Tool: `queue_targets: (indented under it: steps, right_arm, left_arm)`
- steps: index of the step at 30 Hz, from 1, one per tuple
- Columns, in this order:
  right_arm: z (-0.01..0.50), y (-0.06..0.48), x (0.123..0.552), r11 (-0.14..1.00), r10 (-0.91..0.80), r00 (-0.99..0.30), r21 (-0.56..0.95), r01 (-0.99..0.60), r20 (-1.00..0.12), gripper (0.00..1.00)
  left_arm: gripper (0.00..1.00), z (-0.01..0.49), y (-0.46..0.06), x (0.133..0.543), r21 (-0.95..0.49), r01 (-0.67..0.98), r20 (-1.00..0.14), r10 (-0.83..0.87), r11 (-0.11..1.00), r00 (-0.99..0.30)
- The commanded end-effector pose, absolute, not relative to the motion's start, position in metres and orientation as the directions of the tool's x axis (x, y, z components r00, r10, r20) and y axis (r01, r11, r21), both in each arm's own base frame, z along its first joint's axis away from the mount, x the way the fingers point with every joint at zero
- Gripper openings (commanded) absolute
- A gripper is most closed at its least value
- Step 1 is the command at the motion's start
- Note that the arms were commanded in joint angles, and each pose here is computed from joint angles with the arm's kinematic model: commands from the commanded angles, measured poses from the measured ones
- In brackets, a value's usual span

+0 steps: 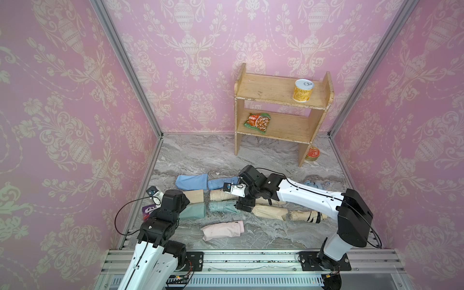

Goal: Take umbrellas out of sleeves
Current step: Take out the umbrella from the umbrella sleeve.

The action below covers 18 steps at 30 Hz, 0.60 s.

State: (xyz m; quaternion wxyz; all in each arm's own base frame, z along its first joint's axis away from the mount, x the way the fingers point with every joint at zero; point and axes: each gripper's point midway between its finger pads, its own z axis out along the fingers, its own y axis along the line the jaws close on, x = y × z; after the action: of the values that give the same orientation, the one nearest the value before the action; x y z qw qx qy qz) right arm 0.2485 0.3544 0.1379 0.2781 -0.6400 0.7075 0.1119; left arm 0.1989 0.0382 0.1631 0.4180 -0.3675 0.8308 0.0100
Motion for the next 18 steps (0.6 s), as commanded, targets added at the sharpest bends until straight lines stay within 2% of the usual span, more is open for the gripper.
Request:
queue_targets:
  steps: [1, 10, 18]
  right_arm:
    - [0.163, 0.361, 0.234, 0.136, -0.806, 0.003, -0.189, -0.973, -0.592, 1.00]
    - [0.173, 0.348, 0.203, 0.085, -0.780, 0.044, -0.176, -0.981, -0.624, 1.00]
    - [0.149, 0.336, 0.184, 0.087, -0.801, 0.008, -0.130, -0.988, -0.599, 1.00]
  left_arm:
    - [0.97, 0.174, 0.033, 0.192, -0.319, -0.601, -0.677, -0.620, 0.733, -0.396]
    - [0.93, 0.146, -0.012, 0.179, -0.406, -0.545, -0.481, -0.679, 0.733, -0.554]
    - [0.87, 0.123, -0.034, 0.148, -0.400, -0.541, -0.371, -0.670, 0.740, -0.643]
